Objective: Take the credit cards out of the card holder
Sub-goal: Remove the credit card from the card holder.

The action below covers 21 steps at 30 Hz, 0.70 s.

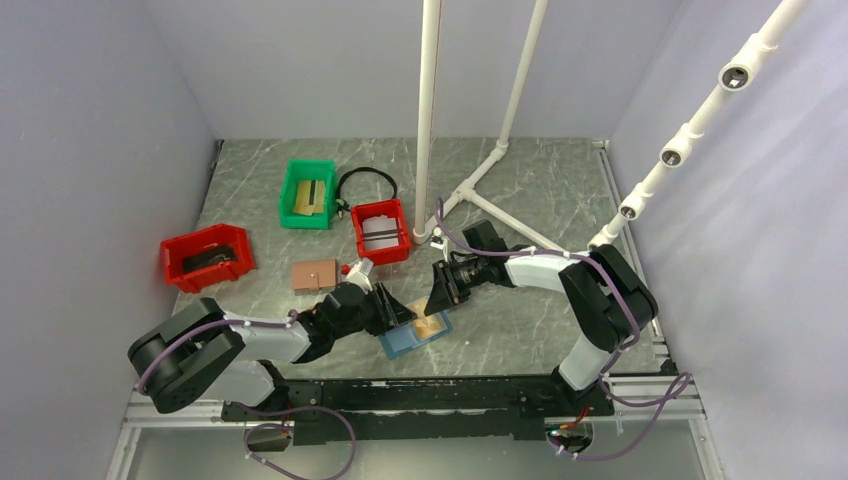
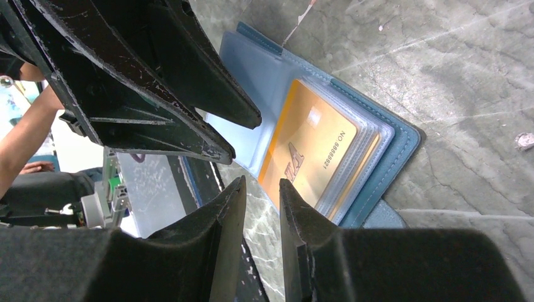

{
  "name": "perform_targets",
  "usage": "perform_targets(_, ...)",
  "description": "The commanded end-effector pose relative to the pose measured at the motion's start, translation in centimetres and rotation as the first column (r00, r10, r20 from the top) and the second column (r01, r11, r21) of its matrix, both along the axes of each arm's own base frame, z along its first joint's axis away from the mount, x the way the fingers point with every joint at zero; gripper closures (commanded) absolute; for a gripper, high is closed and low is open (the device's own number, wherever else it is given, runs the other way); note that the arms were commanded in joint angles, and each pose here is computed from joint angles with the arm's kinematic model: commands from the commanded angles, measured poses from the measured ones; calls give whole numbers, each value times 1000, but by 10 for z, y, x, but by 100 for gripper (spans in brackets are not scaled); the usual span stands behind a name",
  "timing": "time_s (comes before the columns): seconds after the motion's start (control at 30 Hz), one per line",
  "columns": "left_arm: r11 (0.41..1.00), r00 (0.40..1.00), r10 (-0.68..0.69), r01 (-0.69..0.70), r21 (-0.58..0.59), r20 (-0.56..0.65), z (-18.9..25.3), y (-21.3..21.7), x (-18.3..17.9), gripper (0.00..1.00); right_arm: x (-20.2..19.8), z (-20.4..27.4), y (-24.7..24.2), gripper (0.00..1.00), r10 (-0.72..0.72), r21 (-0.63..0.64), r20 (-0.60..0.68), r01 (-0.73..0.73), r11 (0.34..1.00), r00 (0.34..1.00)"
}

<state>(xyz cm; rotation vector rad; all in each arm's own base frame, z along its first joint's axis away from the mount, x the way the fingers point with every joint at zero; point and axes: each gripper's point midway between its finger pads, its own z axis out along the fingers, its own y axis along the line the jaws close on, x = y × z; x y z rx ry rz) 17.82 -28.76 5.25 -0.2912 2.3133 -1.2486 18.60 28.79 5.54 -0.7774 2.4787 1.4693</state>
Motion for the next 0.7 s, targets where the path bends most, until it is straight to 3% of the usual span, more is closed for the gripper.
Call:
perform_targets(0.0,1000,999,-13,15,-26,50,14,-6,3,57,7,20,8,72,22,56,57,-25,998,998)
perform_targets(0.67,1000,998,-14,15,-24,66,22,-4,3,56,6,22,8,72,23,61,55,-27,998,998)
